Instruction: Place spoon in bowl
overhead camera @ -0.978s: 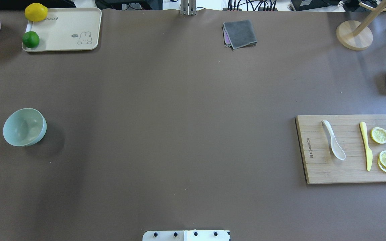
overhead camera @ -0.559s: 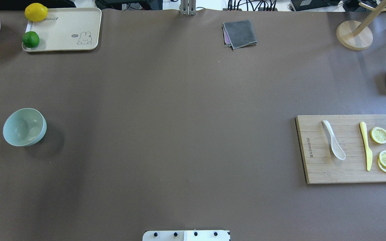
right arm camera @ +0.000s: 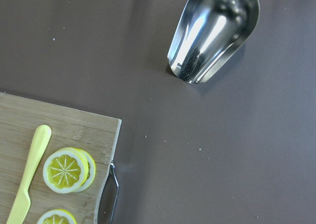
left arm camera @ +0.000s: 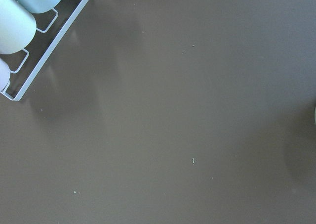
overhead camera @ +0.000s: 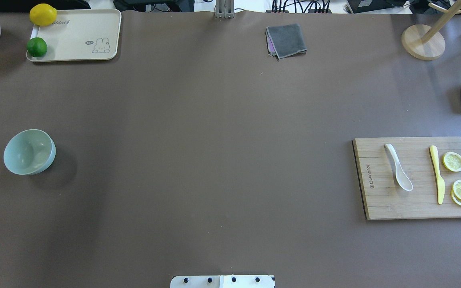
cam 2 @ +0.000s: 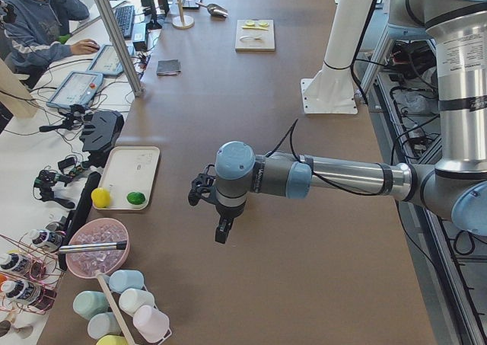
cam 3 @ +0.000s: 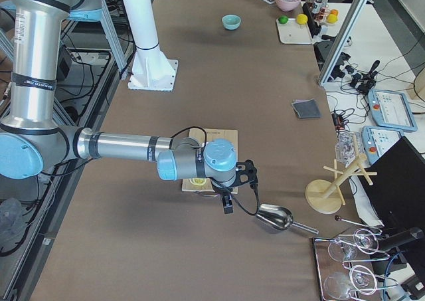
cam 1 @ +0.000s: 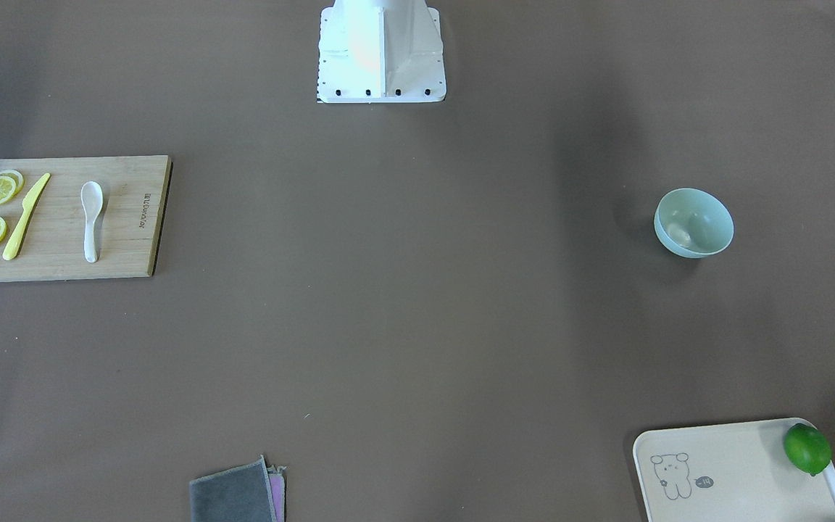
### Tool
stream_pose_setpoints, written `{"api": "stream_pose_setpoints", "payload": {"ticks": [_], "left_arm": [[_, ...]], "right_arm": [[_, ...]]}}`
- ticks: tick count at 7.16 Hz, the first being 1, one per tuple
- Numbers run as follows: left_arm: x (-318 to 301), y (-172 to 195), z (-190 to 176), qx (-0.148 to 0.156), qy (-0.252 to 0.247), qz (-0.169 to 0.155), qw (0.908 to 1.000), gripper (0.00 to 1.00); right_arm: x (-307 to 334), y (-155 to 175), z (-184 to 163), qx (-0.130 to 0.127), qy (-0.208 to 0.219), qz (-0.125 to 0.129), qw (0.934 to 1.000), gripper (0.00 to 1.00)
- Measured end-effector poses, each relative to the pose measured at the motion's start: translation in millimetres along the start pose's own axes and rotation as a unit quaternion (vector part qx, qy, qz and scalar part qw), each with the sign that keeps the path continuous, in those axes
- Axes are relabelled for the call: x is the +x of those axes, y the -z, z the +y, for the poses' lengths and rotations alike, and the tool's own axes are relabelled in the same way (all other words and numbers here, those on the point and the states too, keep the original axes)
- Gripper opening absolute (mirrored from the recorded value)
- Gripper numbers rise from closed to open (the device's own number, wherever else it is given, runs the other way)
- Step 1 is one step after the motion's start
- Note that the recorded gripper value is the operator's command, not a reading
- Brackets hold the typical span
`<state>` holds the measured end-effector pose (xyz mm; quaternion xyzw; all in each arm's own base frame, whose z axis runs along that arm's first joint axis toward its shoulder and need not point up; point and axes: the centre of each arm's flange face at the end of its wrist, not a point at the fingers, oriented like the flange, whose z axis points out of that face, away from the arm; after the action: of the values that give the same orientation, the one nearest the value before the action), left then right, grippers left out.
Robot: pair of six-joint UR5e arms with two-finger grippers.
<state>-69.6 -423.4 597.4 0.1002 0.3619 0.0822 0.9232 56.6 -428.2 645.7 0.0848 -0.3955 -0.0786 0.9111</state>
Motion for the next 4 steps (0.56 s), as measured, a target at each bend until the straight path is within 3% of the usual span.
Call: {"api": "stream_pose_setpoints", "payload": {"ticks": [2,4], "left_arm": [[31.5,-11.9,-14.0,0.017,0.037,0.008,0.9991,0.98],[82.9,-49.0,-23.2,0.014,0.068,0.031,0.9971,0.96]], "right_arm": [[-39.7,-5.3,-17.6,-0.006,-0.022,-0.01,0.9997,1.0],[-89.5,-12.2,-30.4,-0.017,-0.038,-0.017,0.999,1.0]]}}
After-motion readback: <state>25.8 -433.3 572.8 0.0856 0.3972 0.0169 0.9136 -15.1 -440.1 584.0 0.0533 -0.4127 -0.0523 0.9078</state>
